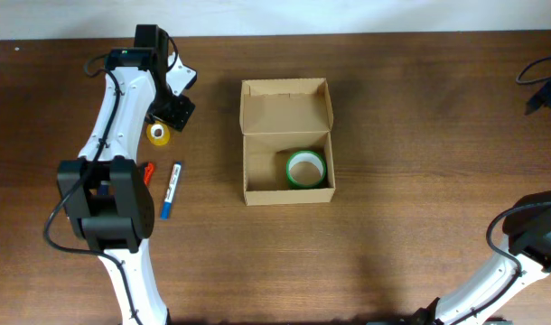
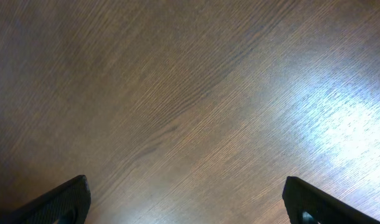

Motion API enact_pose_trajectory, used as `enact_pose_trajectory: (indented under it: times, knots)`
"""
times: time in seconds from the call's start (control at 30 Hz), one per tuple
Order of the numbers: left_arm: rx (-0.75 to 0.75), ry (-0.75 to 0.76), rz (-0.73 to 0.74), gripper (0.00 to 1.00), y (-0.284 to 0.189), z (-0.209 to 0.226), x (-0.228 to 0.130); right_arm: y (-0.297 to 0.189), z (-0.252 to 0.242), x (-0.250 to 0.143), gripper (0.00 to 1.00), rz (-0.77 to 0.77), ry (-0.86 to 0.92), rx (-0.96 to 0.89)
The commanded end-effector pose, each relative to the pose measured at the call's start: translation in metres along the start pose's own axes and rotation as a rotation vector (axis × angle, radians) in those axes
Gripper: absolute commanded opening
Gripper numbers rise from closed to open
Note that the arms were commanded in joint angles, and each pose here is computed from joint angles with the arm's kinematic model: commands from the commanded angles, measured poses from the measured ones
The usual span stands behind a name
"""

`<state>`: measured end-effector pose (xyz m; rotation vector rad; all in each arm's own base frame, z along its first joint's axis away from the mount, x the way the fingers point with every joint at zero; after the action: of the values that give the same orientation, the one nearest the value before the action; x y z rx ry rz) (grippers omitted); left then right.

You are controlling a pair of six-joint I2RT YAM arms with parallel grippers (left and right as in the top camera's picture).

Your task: Pack container

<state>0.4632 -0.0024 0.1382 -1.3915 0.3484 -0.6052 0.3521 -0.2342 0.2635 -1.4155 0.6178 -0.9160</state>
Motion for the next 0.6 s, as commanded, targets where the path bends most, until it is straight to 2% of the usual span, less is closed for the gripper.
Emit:
enact_pose_trajectory:
  times: [0.0,0.2,0.57]
  knots:
    - [-0.004,-0.038,0.023,0.71,0.003,0.003,-0.003,-0.011,-0.002,-0.002,0.99,-0.026,0.001,0.004]
    - [-0.021,-0.094,0.05,0.71,0.004,0.002,-0.01,-0.011,-0.002,-0.002,0.99,-0.026,0.002,0.004]
    - [-0.074,-0.105,0.085,0.7,0.019,-0.001,-0.017,-0.011,-0.002,-0.002,0.99,-0.026,0.001,0.004]
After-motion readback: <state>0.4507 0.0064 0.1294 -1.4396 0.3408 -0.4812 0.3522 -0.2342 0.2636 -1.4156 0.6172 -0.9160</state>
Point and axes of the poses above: each gripper's point midway between its finger pads, its own y axis out along the fingers, its own z axis along the line the jaws close on, x = y × z, the point moved 5 cm from there along -y, back along the fingers, and after that the axes turned 9 degrees about y, right-handed, at the moved point
